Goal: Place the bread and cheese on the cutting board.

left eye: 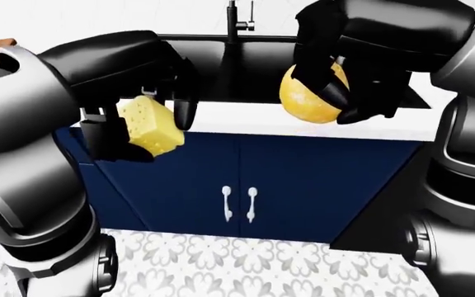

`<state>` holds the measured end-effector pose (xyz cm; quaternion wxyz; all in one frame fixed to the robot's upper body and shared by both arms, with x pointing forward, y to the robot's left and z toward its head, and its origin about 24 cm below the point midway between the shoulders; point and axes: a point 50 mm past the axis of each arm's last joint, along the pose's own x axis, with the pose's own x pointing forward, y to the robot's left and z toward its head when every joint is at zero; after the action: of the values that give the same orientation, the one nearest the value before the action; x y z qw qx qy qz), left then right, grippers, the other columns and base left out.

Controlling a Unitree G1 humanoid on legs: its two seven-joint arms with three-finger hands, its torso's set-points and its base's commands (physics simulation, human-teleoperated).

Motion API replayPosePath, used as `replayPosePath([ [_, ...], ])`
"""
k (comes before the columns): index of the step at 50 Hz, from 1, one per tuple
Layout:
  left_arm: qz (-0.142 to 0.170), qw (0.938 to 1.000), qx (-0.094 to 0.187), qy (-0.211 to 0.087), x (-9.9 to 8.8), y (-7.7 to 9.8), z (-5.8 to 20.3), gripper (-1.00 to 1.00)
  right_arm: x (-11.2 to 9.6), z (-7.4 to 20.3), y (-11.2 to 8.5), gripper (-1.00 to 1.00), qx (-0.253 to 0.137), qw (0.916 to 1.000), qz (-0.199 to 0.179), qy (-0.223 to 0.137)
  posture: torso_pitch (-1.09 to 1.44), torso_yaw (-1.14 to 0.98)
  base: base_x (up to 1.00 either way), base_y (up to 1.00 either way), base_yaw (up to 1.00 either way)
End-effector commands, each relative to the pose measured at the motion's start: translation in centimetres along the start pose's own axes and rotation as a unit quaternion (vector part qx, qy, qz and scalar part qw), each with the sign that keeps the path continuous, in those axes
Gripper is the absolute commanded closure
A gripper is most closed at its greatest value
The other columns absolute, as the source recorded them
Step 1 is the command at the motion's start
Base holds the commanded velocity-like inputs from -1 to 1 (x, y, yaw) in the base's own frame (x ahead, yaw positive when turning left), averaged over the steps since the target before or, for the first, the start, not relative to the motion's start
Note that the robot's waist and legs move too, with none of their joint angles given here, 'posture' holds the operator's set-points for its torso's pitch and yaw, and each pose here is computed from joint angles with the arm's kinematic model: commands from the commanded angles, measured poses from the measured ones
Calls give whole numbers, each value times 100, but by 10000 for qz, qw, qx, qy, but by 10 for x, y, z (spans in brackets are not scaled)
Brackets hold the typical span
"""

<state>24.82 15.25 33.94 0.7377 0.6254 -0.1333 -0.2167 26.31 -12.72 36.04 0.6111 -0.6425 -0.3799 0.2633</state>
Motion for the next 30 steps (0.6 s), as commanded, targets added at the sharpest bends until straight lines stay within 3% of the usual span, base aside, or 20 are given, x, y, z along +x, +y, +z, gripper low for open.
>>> replayPosePath([
  [1,350,9993,129,-22,-7,10,4,100,-5,2,-12,100,-159,9995,-264,31,0,0,0,33,0],
  [30,341,9993,118,-60,-6,8,6,100,-7,1,-12,100,-174,9996,-232,22,0,0,0,48,0],
])
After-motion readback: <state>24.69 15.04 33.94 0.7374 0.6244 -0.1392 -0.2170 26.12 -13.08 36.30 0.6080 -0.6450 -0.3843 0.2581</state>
